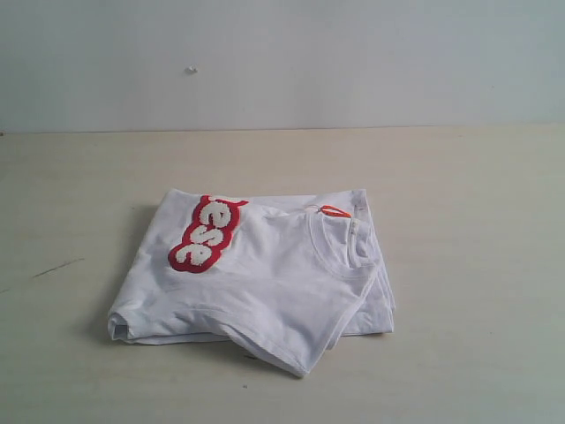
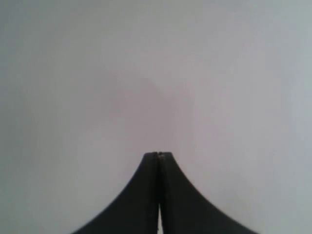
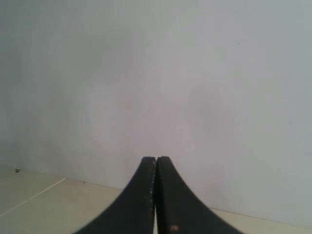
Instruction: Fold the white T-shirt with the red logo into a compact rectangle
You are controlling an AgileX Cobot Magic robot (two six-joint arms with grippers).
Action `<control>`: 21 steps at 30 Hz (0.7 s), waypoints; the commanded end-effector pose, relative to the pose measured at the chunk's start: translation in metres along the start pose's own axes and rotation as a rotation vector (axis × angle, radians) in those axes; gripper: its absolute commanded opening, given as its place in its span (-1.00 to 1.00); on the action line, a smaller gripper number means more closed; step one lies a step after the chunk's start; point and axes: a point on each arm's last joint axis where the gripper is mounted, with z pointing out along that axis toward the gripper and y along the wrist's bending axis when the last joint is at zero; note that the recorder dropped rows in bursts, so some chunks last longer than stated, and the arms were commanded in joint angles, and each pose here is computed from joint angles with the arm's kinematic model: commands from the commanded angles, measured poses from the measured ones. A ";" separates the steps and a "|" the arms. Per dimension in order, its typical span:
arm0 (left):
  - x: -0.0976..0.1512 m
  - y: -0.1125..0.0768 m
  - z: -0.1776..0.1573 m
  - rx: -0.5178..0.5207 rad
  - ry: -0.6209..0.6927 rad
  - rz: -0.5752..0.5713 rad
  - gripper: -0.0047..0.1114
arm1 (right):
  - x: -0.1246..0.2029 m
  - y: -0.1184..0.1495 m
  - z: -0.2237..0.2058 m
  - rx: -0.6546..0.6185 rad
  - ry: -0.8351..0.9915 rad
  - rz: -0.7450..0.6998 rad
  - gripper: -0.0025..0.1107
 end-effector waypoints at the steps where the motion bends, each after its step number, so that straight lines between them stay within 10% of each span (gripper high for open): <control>1: 0.020 0.006 -0.002 0.008 0.010 0.056 -0.92 | 0.001 0.000 0.000 0.000 -0.003 -0.001 -0.96; 21: 0.075 0.024 -0.015 0.020 0.083 0.219 -0.92 | 0.001 0.000 0.000 0.000 -0.003 -0.001 -0.96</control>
